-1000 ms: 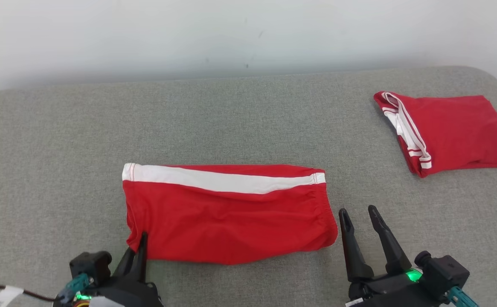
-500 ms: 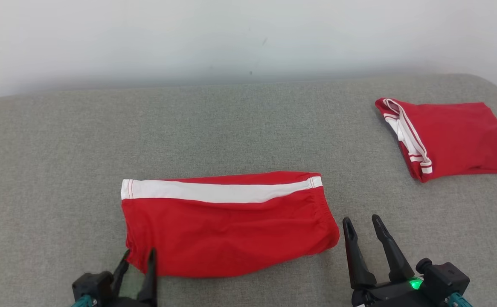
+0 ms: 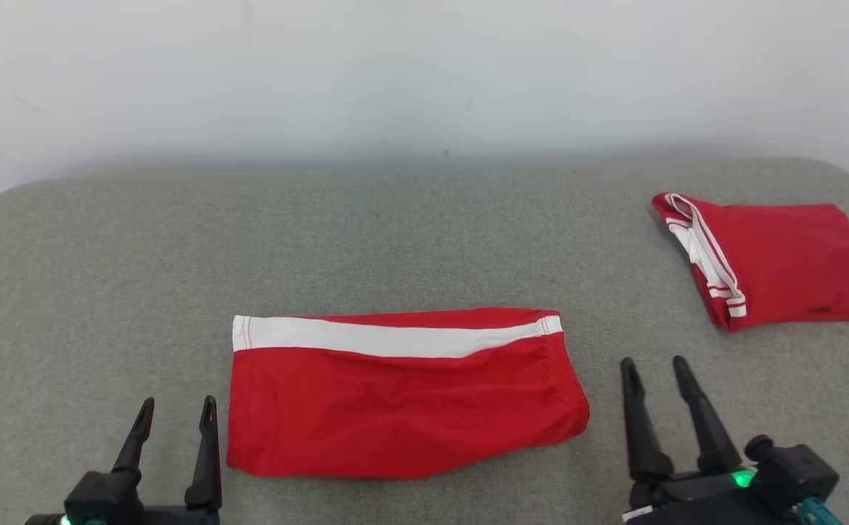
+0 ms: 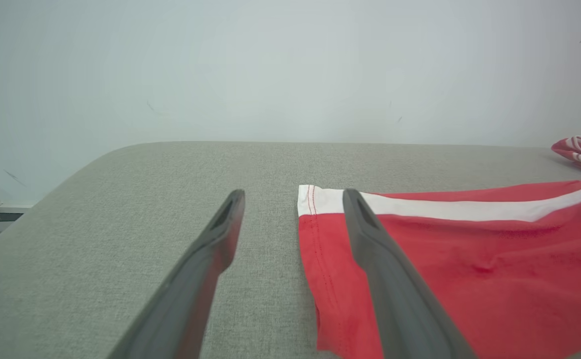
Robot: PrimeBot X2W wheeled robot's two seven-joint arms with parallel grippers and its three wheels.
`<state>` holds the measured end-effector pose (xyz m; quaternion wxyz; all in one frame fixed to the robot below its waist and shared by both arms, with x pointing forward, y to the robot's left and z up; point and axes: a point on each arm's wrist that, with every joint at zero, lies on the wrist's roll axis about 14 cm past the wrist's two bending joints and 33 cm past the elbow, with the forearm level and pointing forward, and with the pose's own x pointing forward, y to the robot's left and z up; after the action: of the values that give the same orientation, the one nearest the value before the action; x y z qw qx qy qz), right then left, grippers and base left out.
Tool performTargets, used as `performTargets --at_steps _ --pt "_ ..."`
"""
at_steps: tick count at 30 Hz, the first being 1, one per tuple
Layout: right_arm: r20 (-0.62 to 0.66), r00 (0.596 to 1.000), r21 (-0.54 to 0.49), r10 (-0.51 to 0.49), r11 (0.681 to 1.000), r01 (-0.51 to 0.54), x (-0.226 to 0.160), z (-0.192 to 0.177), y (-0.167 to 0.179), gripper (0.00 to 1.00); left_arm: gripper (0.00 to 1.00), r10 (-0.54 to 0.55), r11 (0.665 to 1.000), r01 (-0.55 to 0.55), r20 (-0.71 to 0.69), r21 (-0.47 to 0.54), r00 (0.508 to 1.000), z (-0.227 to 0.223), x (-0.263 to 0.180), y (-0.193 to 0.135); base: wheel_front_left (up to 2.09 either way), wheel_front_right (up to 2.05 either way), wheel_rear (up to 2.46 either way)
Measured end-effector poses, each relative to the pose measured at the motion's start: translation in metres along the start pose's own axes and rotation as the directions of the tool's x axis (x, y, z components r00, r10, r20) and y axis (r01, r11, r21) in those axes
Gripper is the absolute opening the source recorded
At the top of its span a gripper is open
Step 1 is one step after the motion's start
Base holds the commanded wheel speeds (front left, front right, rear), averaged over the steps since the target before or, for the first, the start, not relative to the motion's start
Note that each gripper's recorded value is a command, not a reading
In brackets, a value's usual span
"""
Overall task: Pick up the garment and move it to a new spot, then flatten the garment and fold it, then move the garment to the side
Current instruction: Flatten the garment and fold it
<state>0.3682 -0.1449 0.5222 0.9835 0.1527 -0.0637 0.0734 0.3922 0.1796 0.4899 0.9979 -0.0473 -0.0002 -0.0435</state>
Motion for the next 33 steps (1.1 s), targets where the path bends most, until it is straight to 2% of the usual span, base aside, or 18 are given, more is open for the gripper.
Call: performTargets --at_steps 5,11,15,21,29,33 --pt "0.033 0.999 -0.014 -0.033 0.999 0.034 -0.001 0.011 -0.012 1.00 1.00 0.006 0.998 -0.010 0.055 0.063 0.998 0.017 -0.013 0.008 0.00 0.00 0.00" --pt "0.035 0.996 -0.003 -0.076 0.997 0.076 -0.010 0.013 -0.024 1.00 1.00 0.088 0.994 -0.092 0.068 0.053 0.994 0.019 -0.035 0.030 0.00 0.00 0.00" --pt "-0.001 0.996 -0.003 -0.084 0.996 0.084 -0.017 0.002 -0.026 1.00 1.00 0.109 0.993 -0.112 0.076 0.046 0.991 0.019 -0.043 0.032 0.00 0.00 0.00" --pt "-0.051 0.997 -0.050 -0.049 0.998 0.047 -0.020 -0.013 -0.016 1.00 1.00 0.126 0.991 -0.129 0.078 0.033 0.989 0.016 -0.052 0.028 0.00 0.00 0.00" --pt "-0.080 0.997 -0.087 -0.003 0.996 -0.004 -0.019 -0.021 -0.003 1.00 1.00 0.109 0.987 -0.116 0.075 0.108 0.991 0.016 -0.058 0.026 0.00 0.00 0.00" --pt "-0.088 0.996 -0.090 -0.002 0.996 -0.006 -0.018 -0.024 -0.003 1.00 1.00 0.111 0.987 -0.118 0.073 0.108 0.991 0.015 -0.059 0.027 0.00 0.00 0.00"
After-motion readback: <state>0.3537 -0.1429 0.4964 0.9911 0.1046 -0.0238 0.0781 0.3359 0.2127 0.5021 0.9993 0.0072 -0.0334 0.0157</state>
